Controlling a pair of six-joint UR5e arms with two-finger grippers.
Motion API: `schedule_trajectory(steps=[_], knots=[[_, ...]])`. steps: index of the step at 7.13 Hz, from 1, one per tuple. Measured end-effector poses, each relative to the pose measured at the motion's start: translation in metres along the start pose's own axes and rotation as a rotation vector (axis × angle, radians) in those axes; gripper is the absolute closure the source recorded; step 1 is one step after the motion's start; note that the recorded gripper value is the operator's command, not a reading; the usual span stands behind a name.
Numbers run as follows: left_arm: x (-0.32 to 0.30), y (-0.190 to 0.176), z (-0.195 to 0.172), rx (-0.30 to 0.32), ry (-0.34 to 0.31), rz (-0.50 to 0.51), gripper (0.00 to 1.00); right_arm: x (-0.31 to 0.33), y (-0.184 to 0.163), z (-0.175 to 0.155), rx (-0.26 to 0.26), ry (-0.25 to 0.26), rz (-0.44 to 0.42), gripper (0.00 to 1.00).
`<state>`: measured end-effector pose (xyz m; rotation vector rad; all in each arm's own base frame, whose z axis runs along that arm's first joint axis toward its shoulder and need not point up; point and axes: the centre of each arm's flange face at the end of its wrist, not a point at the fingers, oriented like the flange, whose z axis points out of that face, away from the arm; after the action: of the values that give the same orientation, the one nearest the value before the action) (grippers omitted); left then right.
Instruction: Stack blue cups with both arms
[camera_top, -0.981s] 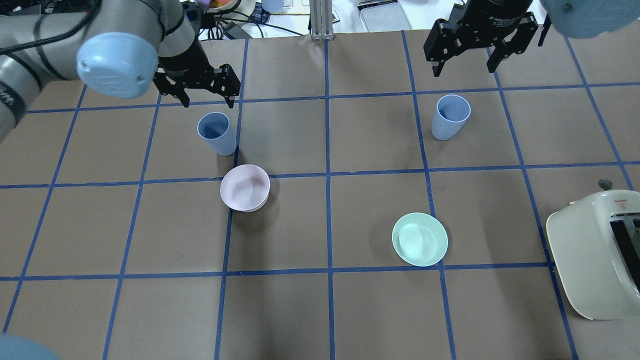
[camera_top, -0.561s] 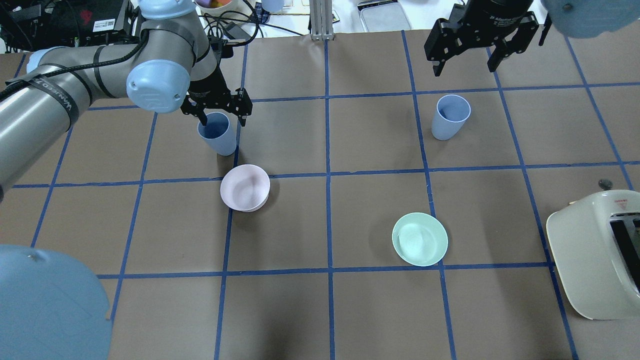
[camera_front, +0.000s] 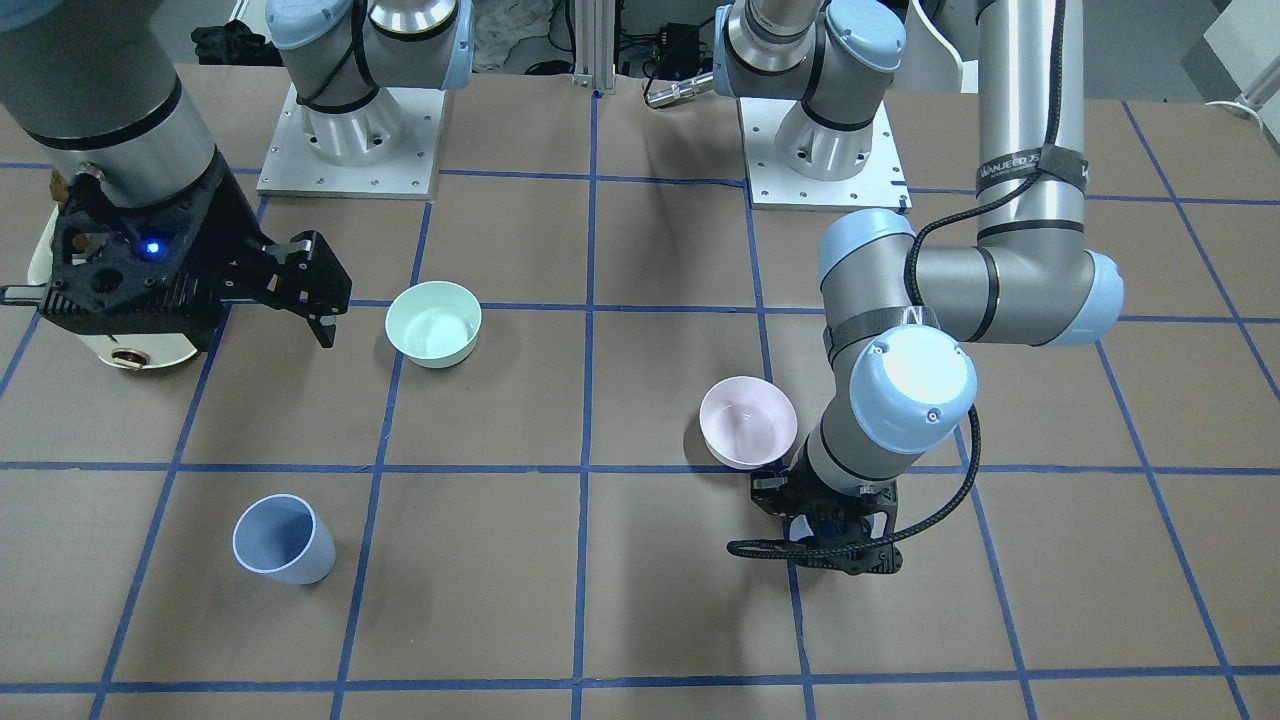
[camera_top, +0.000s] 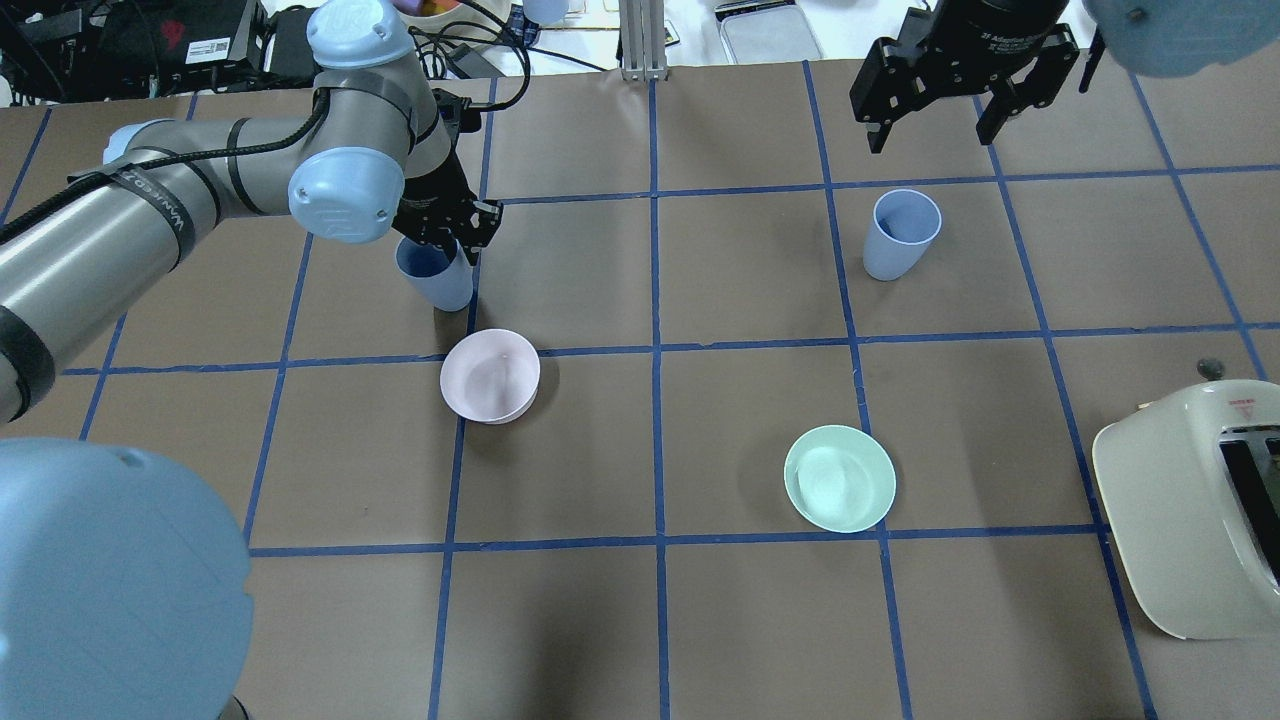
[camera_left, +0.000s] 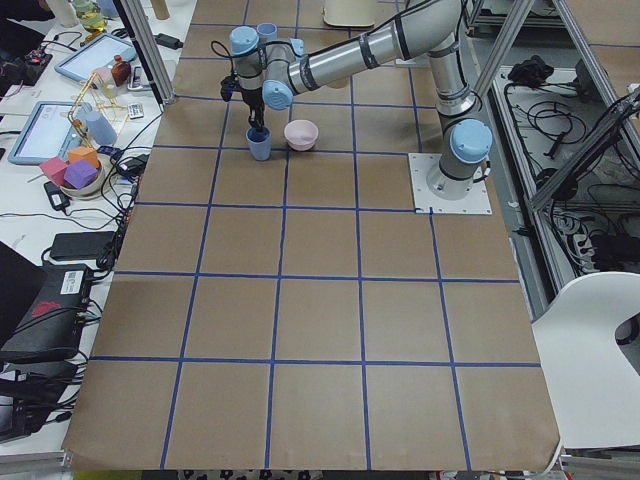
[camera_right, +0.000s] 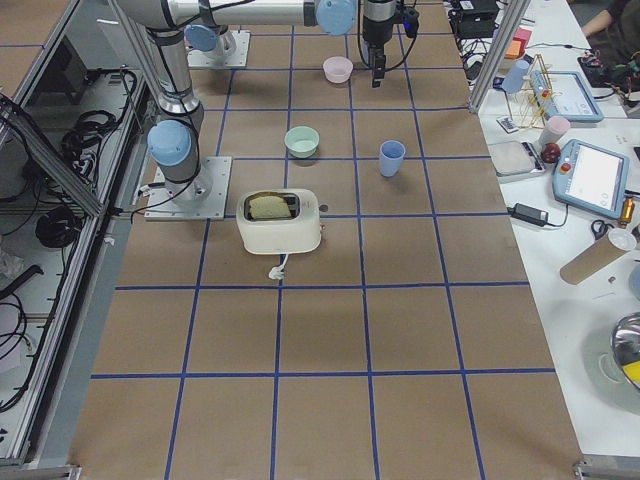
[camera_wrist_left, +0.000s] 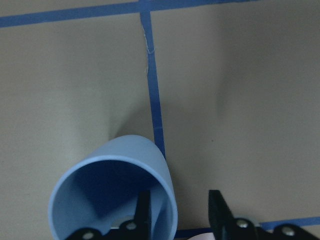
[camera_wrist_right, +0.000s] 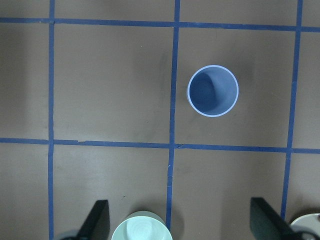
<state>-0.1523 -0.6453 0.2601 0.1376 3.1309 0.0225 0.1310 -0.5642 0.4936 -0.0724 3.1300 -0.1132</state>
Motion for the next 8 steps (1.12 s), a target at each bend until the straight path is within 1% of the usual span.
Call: schedule_trajectory(steps=[1,2,3,4,6,7,8], knots=[[0.003,0.000,-0.007,0.013,-0.002,0.008,1.00,0.000,0.000,0.000,-0.001,0.000,0.001,0.00],[0.014,0.002,-0.024,0.042,-0.004,0.023,1.00,-0.001,0.000,0.000,0.001,0.000,0.001,0.00],[0.042,0.009,-0.044,0.072,-0.005,0.058,1.00,0.000,-0.001,0.000,0.006,0.000,0.000,0.00],[0.091,0.024,-0.054,0.083,0.000,0.118,1.00,0.002,-0.002,0.000,0.010,0.000,-0.001,0.00],[0.189,0.062,-0.044,0.066,0.018,0.207,1.00,0.014,-0.006,0.001,0.014,0.002,0.010,0.00],[0.224,0.078,-0.038,0.056,0.034,0.240,1.00,0.032,-0.009,0.002,0.013,0.002,0.025,0.00],[0.243,0.088,-0.035,0.049,0.052,0.262,1.00,0.047,-0.010,0.002,0.012,0.002,0.035,0.00]])
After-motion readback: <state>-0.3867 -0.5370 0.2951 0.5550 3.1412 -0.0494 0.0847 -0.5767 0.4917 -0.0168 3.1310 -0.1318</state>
